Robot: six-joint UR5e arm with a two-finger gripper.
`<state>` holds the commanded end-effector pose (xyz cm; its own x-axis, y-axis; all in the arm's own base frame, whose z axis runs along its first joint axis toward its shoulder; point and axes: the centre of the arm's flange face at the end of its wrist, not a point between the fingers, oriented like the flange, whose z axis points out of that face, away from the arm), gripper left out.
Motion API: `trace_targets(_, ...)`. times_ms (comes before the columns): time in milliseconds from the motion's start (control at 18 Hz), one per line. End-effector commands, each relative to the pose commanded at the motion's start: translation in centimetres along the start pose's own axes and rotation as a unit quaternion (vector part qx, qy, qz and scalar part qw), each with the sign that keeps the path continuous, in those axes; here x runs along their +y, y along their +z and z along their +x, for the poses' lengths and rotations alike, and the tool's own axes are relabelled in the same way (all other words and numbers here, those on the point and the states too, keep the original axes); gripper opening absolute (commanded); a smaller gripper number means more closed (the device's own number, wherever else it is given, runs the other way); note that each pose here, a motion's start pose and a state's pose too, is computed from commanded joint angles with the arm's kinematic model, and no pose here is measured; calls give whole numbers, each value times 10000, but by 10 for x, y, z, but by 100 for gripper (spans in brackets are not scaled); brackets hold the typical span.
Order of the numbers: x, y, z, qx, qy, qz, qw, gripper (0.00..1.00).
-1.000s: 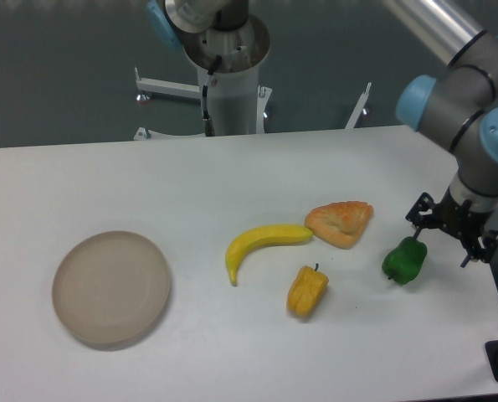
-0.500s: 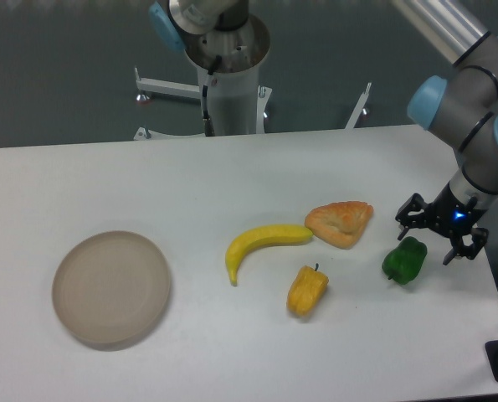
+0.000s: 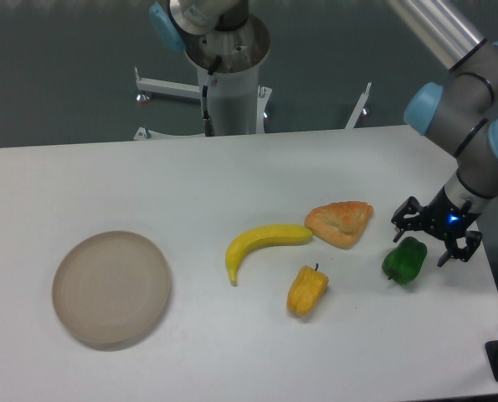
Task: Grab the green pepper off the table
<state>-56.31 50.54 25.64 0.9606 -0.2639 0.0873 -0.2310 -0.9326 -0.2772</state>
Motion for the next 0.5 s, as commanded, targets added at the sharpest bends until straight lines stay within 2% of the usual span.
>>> trace_targets(333, -7, 1, 3, -27, 11, 7, 10000, 99)
trace_targets(444, -10, 0, 4, -84, 43, 7, 10000, 70)
trace_targets(500, -10, 0, 4, -84, 66, 6, 9999, 59)
